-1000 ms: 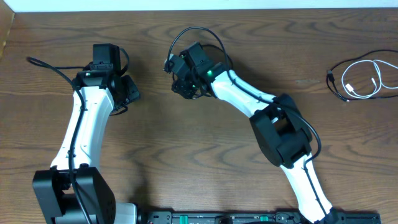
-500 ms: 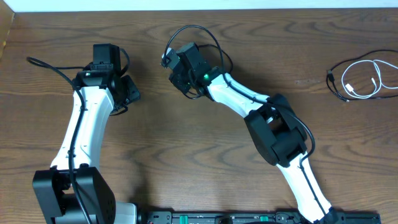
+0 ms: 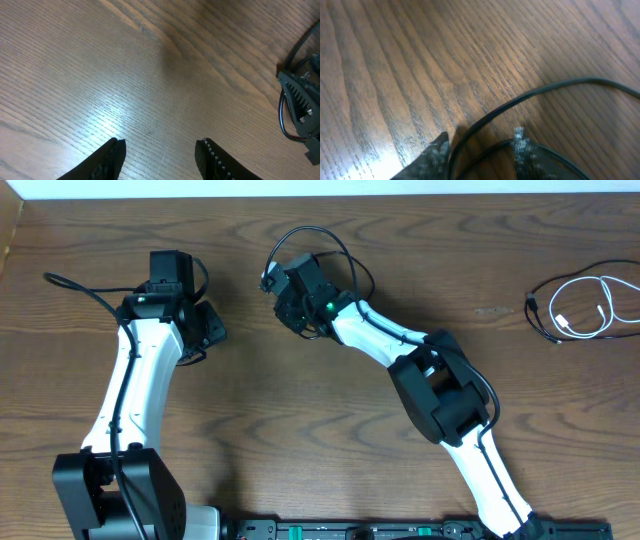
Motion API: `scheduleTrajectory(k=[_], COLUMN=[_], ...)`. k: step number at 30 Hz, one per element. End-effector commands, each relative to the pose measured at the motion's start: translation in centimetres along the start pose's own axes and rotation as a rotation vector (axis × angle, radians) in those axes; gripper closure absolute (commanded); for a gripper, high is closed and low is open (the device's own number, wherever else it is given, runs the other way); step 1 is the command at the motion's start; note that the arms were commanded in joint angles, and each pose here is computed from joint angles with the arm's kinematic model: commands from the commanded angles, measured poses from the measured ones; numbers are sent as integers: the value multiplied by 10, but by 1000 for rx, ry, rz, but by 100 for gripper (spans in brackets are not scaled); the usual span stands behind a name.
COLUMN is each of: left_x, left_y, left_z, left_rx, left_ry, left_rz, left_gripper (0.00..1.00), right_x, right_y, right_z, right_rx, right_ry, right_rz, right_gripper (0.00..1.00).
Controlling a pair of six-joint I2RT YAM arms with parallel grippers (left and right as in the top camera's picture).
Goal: Untangle cables
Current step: 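Lower the right gripper and grasp the black cable coil, then lift the black cable and carry it toward the top right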
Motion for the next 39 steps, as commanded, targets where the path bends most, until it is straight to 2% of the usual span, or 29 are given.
scheduleTrajectory(k=[1, 7, 13, 15, 18, 28, 33, 39], left_x=[-1, -1, 0, 0, 0, 0, 0, 0], left_y=[6, 6, 6, 6, 6, 6, 6, 6], left_z=[2, 2, 2, 2, 2, 2, 2, 2], left_rx=[5, 6, 5, 5, 5, 5, 5, 5], left_ry=[14, 14, 14, 14, 14, 14, 14, 14], left_rz=[-15, -15, -15, -15, -15, -15, -15, -15], left_gripper=[50, 50, 50, 50, 50, 50, 50, 50], right_x=[7, 20, 20, 15, 3, -62, -78, -91], right_y=[-5, -6, -4, 0, 12, 101, 137, 181], right_z=[8, 12, 12, 10, 2, -34, -39, -69], right_rx=[-12, -31, -31, -25, -11, -43, -125, -80], right_ry=[-3, -12, -28, -80, -172, -221, -233, -349], right_rz=[29, 96, 102, 93, 61, -125, -183, -256], right_gripper=[69, 69, 89, 90, 99, 99, 99, 99])
Point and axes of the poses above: each gripper's point midway between its finger pads, its own y axis back along the fingers, its own z axis along the line the jaws close on, x = y × z, the point moved 7 cm from there along y, back along the fingers, and after that the axes turned 3 degrees about y, right-handed, at the moved point
